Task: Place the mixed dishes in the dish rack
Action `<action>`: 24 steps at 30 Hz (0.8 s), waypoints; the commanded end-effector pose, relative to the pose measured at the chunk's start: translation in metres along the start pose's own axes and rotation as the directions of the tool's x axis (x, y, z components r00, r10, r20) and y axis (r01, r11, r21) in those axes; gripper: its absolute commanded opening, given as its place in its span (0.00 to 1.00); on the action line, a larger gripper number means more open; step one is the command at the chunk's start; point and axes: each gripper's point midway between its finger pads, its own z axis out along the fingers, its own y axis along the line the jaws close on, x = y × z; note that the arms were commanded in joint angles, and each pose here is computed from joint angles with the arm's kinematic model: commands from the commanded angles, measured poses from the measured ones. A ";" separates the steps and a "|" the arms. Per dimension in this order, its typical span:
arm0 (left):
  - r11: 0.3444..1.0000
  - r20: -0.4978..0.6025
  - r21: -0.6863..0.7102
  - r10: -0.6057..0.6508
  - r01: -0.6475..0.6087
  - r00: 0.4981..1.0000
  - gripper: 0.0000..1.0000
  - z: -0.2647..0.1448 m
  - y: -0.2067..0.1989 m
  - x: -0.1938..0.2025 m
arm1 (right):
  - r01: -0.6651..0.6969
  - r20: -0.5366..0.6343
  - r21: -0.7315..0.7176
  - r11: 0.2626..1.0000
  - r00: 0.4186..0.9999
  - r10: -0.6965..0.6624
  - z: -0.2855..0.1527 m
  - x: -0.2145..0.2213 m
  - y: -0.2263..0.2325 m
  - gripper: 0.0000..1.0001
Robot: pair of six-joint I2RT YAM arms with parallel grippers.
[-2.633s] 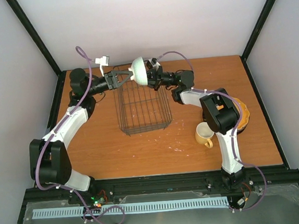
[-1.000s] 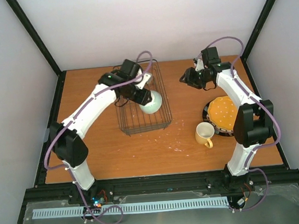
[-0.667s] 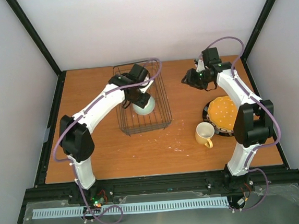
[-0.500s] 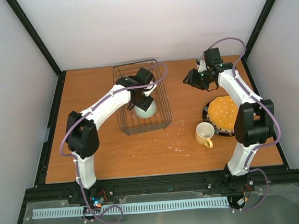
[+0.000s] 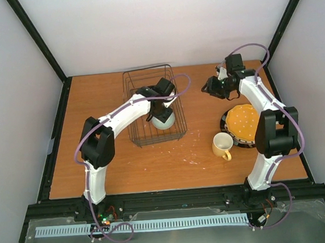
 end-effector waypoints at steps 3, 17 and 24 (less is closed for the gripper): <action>0.999 0.097 -0.028 0.031 -0.029 0.995 0.01 -0.006 0.002 -0.033 | 0.005 0.004 -0.008 1.000 1.000 -0.005 -0.005 -0.001 -0.010 0.48; 0.993 0.061 -0.116 0.034 -0.027 0.998 0.23 0.015 0.014 -0.028 | -0.003 -0.004 0.002 1.000 1.000 0.003 -0.010 0.001 -0.021 0.48; 0.993 0.059 -0.113 0.030 -0.023 0.998 0.35 0.021 0.013 -0.029 | 0.000 -0.010 0.010 1.000 1.000 0.000 -0.013 0.004 -0.027 0.48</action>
